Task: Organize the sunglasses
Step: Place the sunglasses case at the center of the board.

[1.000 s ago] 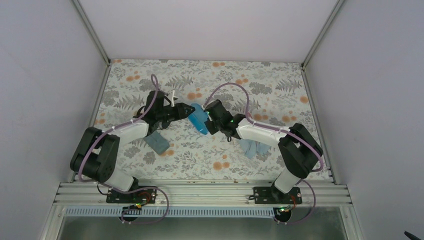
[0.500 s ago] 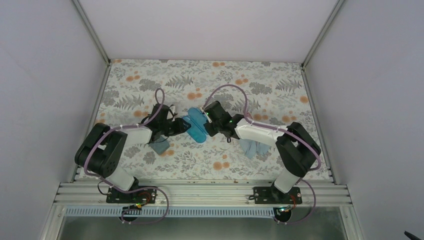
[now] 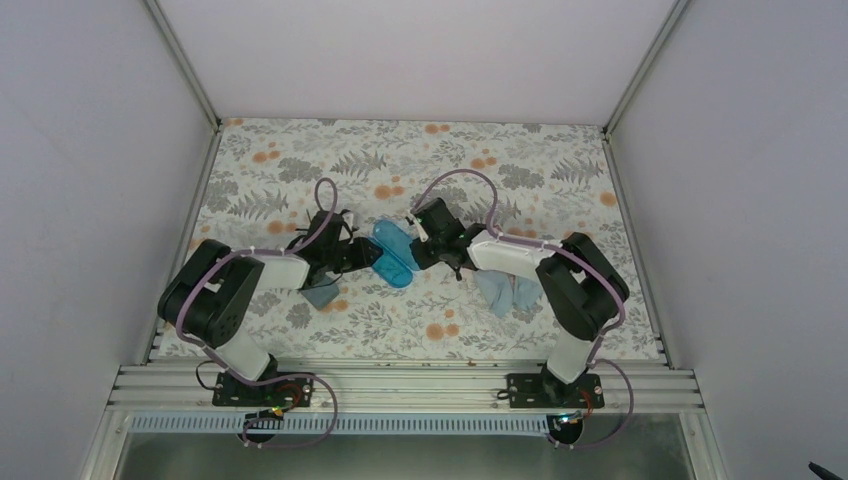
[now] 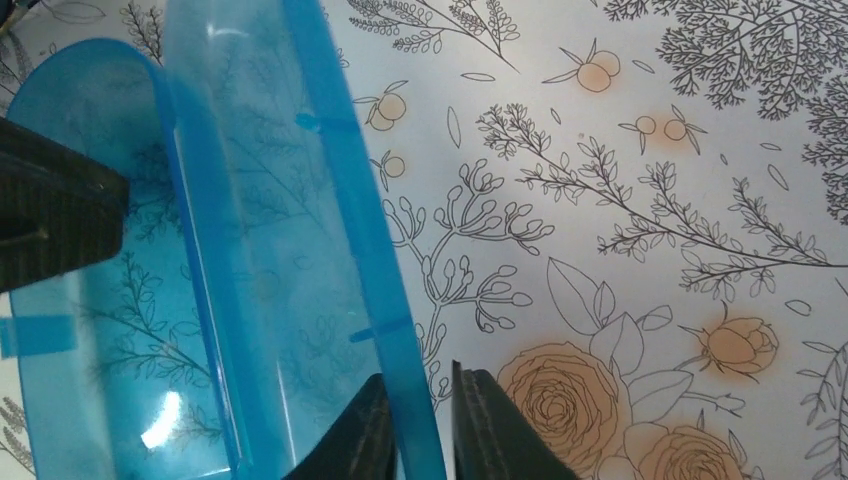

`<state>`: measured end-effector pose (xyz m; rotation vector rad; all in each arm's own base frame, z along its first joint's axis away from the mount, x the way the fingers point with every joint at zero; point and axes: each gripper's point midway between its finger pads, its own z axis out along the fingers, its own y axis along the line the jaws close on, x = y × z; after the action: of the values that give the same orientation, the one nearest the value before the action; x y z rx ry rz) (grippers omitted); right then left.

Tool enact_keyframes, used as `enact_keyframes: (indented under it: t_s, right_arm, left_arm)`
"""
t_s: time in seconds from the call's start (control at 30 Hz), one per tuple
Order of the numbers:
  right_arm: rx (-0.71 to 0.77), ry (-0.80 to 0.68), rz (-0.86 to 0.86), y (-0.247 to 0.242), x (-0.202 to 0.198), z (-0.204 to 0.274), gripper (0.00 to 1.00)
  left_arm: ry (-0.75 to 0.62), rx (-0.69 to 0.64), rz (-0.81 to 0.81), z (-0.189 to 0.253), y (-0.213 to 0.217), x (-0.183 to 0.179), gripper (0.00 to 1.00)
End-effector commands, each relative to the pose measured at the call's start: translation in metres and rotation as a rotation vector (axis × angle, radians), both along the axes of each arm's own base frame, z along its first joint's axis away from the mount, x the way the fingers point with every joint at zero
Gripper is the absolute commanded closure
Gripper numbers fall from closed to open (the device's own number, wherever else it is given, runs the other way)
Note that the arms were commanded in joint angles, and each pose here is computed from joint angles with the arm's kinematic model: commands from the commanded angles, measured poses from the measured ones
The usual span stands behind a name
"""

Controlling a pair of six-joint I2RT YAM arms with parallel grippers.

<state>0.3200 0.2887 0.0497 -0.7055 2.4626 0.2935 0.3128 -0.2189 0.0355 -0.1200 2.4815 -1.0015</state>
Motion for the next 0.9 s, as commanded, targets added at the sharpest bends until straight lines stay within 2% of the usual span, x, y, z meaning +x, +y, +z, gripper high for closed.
enact_keyframes:
  t_s: [0.0, 0.2, 0.43, 0.67, 0.87]
  right_arm:
    - [0.043, 0.028, -0.061, 0.001, 0.009, -0.001, 0.81]
    - [0.160, 0.049, -0.055, 0.016, 0.005, 0.030, 0.56]
    - [0.338, 0.037, -0.082, 0.013, -0.015, 0.095, 0.34]
    - [0.451, 0.161, -0.011, 0.012, -0.063, 0.105, 0.32]
    - [0.435, 0.250, 0.055, 0.017, -0.099, 0.084, 0.34]
  left_arm:
    - [0.107, 0.114, 0.025, -0.038, 0.015, -0.018, 0.76]
    - [0.093, 0.075, 0.012, -0.029, 0.006, -0.014, 0.76]
    - [0.075, 0.063, -0.013, -0.019, -0.001, -0.008, 0.72]
    - [0.078, 0.048, -0.042, -0.016, -0.007, -0.011, 0.69]
    - [0.082, 0.055, -0.041, -0.016, -0.008, -0.011, 0.68]
